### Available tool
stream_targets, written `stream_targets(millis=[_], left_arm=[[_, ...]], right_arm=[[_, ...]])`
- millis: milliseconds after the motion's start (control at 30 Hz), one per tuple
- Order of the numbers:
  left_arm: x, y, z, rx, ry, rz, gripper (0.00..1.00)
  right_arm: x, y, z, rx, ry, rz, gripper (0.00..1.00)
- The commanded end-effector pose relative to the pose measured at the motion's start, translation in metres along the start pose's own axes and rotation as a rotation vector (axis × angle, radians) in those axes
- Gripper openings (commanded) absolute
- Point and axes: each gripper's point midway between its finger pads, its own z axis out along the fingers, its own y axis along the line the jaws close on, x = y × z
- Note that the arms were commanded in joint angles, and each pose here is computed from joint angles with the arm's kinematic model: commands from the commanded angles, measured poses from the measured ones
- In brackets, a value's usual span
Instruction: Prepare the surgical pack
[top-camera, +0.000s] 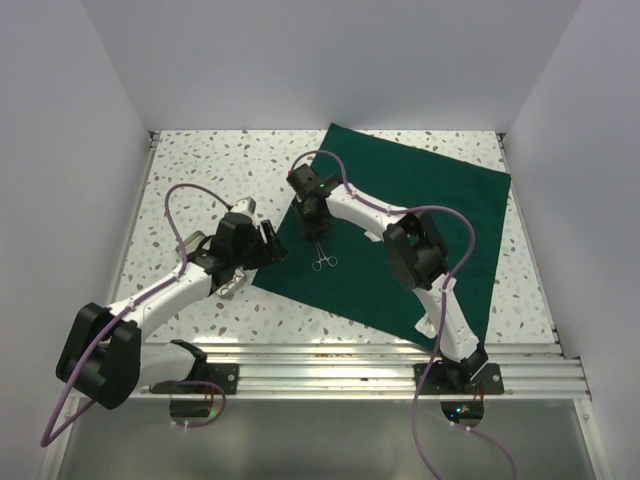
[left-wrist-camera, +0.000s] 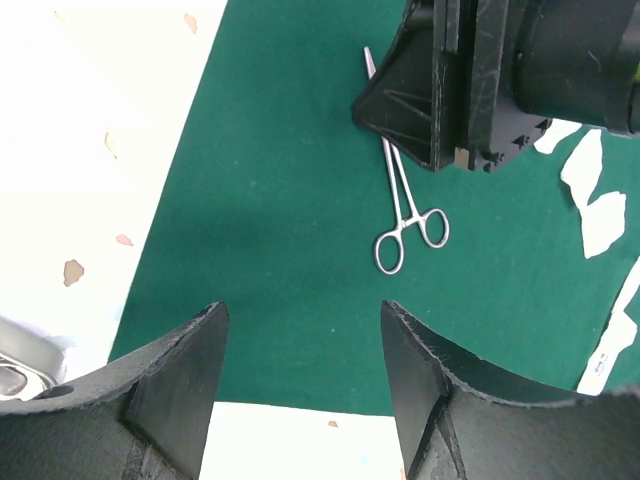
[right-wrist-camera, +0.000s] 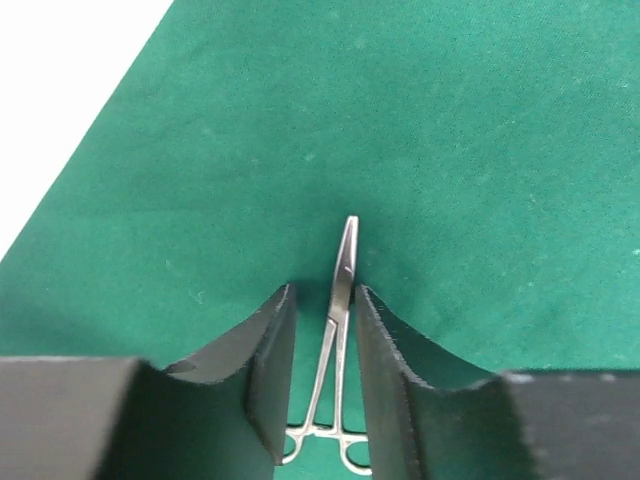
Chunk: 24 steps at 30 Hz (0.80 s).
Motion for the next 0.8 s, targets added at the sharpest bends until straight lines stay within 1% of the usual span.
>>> stream_targets(millis=[0, 33, 167, 233, 267, 467, 633, 700, 767], left_arm=[[-0.006, -0.006, 0.002, 0.039, -0.020, -0.008, 0.66], [-0.006, -0.008, 0.002, 0.046, -0.016, -0.004, 0.66], [-0.002, -0.016, 0.006, 0.096, 0.009, 0.011, 0.66], [-0.001, -0.027, 0.008, 0.160, 0.017, 0.022, 0.66], [0.002, -0.031, 0.012, 0.187, 0.034, 0.024, 0.66], [0.011, -0.049, 0.028, 0.309, 0.077, 0.025, 0.67], [0.015, -0.057, 0.047, 0.362, 0.098, 0.003, 0.67], [0.017, -0.063, 0.055, 0.403, 0.105, -0.022, 0.66], [0.018, -0.069, 0.061, 0.440, 0.099, -0.038, 0.66]], right_arm=[[0.009, -0.005, 0.008, 0.031, 0.043, -0.014, 0.32], [0.010, -0.006, 0.008, 0.037, 0.047, -0.012, 0.25], [0.006, -0.009, -0.001, 0.057, 0.025, 0.002, 0.12], [-0.002, -0.011, -0.012, 0.066, -0.009, 0.009, 0.06], [-0.007, -0.012, -0.016, 0.072, -0.026, 0.011, 0.01], [-0.025, -0.010, -0.047, 0.035, -0.132, 0.015, 0.00], [-0.023, -0.009, -0.056, -0.002, -0.160, 0.029, 0.00], [-0.027, -0.006, -0.061, -0.030, -0.185, 0.037, 0.00], [-0.023, -0.006, -0.062, -0.051, -0.182, 0.052, 0.00]])
